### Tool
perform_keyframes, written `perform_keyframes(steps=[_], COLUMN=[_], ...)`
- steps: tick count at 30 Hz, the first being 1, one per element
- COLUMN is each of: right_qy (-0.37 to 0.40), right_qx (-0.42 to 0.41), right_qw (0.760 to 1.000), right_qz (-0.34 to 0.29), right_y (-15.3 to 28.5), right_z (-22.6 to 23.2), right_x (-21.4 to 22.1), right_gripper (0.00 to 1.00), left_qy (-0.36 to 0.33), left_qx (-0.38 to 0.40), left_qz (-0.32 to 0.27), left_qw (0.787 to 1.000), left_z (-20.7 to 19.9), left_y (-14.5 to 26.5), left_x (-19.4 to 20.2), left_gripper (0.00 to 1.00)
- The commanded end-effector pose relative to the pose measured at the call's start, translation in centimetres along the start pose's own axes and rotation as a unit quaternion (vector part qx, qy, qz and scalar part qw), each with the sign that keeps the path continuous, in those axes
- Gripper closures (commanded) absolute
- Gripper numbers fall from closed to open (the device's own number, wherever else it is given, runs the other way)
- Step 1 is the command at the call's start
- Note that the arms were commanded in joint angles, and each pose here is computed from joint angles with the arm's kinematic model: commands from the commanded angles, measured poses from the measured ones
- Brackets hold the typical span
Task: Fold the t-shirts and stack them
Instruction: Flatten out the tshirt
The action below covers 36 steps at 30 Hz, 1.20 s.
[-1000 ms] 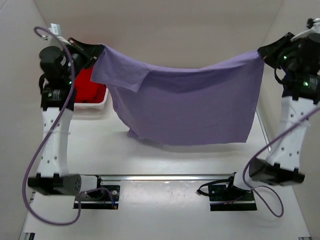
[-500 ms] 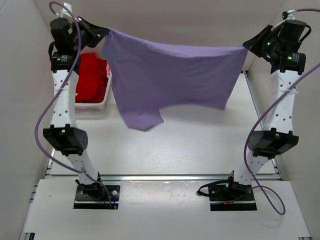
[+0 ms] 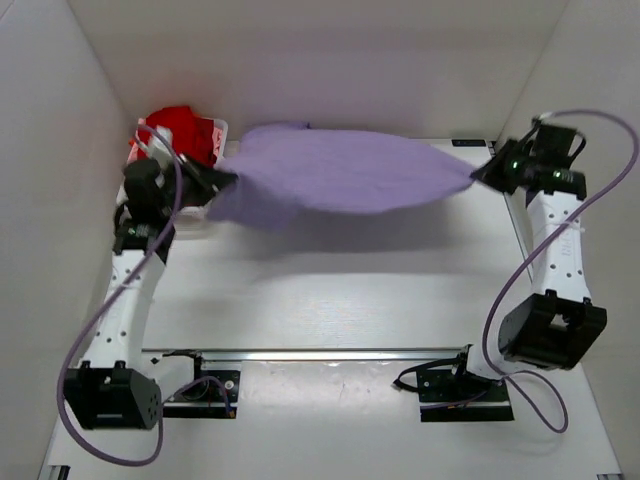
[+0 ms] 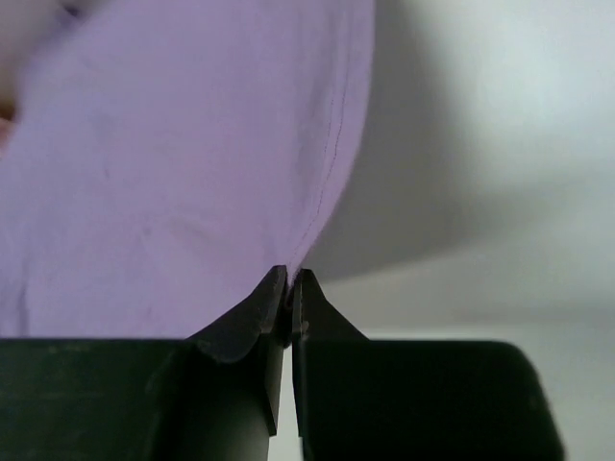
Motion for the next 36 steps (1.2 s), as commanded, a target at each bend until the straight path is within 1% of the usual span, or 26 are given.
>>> perform_keyframes(steps=[1,2,3,4,5,7,8,9,10,11,13,14,15,17,21,22,23,25,31,32,36], right_qy=[0.005,0.004,0.002,-0.006,-0.005,-0.015,-0.026,-0.03,-0.037,-0.039,-0.048,-0.049,-0.047,-0.047,-0.055,-0.056,-0.061,-0.061,-0.067,-0.063,-0.062], right_qx=[0.038,0.05,0.068,0.087,0.101,0.124,0.133,0.138,0.148,0.15,0.167,0.174,0.175,0.187,0.197,0.198,0.2,0.2,0.198,0.196,0.188], right_qw=[0.999,0.998,0.996,0.992,0.989,0.981,0.976,0.974,0.969,0.967,0.96,0.955,0.956,0.948,0.941,0.942,0.939,0.941,0.941,0.942,0.945], right_qz=[0.029,0.043,0.061,0.093,0.112,0.147,0.17,0.175,0.193,0.204,0.22,0.236,0.232,0.253,0.269,0.263,0.272,0.266,0.265,0.264,0.262], right_y=[1.2,1.3,1.3,1.1,1.3,1.5,1.7,2.0,2.3,2.8,3.3,3.5,3.6,3.8,3.7,3.6,3.6,3.1,1.4,0.9,-0.4], right_z=[-2.3,-2.6,-3.5,-4.5,-5.1,-6.3,-6.9,-7.3,-8.0,-8.2,-9.2,-9.7,-9.9,-10.8,-11.8,-12.0,-12.2,-12.1,-12.3,-12.3,-12.3], right_x=[5.2,6.4,8.4,10.7,12.2,14.5,16.0,16.5,17.8,18.8,20.2,21.2,21.2,22.7,23.7,23.4,23.7,22.9,20.7,20.2,18.9], right_gripper=[1.0,1.0,1.0,1.0,1.0,1.0,1.0,1.0,1.0,1.0,0.99,1.0,1.0,1.0,1.0,1.0,1.0,1.0,1.0,1.0,1.0], left_qy=[0.015,0.017,0.031,0.038,0.043,0.052,0.05,0.055,0.052,0.047,0.047,0.046,0.046,0.048,0.049,0.048,0.045,0.041,0.029,0.027,0.044], left_qx=[-0.03,-0.037,-0.06,-0.067,-0.071,-0.104,-0.112,-0.128,-0.139,-0.148,-0.165,-0.174,-0.181,-0.2,-0.25,-0.256,-0.272,-0.291,-0.313,-0.312,-0.308], left_qz=[0.077,0.091,0.115,0.128,0.133,0.16,0.158,0.173,0.181,0.176,0.191,0.189,0.19,0.194,0.191,0.192,0.192,0.181,0.154,0.157,0.154], left_qw=[0.996,0.995,0.991,0.989,0.988,0.98,0.98,0.975,0.972,0.972,0.966,0.965,0.964,0.959,0.948,0.946,0.942,0.939,0.937,0.937,0.938], left_z=[4.2,4.7,6.7,7.8,8.2,10.3,10.6,11.3,11.7,12.0,12.3,12.5,12.7,13.3,14.8,14.9,15.5,16.0,16.2,16.2,16.8], left_y=[1.5,2.1,2.4,3.2,3.7,4.8,5.1,5.5,6.0,6.3,6.9,7.1,7.4,8.0,8.7,8.9,9.2,9.1,8.0,7.7,6.5], left_x=[7.4,8.6,10.6,12.1,12.9,15.3,15.5,16.6,17.3,17.3,18.2,18.3,18.5,19.0,19.4,19.5,19.6,19.1,16.6,16.4,15.2], left_gripper=[1.0,1.0,1.0,1.0,1.0,1.0,1.0,1.0,1.0,1.0,1.0,1.0,1.0,1.0,1.0,1.0,1.0,1.0,1.0,1.0,1.0])
Point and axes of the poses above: each gripper's point midway between its finger pads, its own y axis back along the fingers, its own z axis along the line the jaws close on, x = y × z, the point moved 6 cm from there along y, back along the fingers, and after that the axes turned 2 degrees about y, right-handed, at the moved point
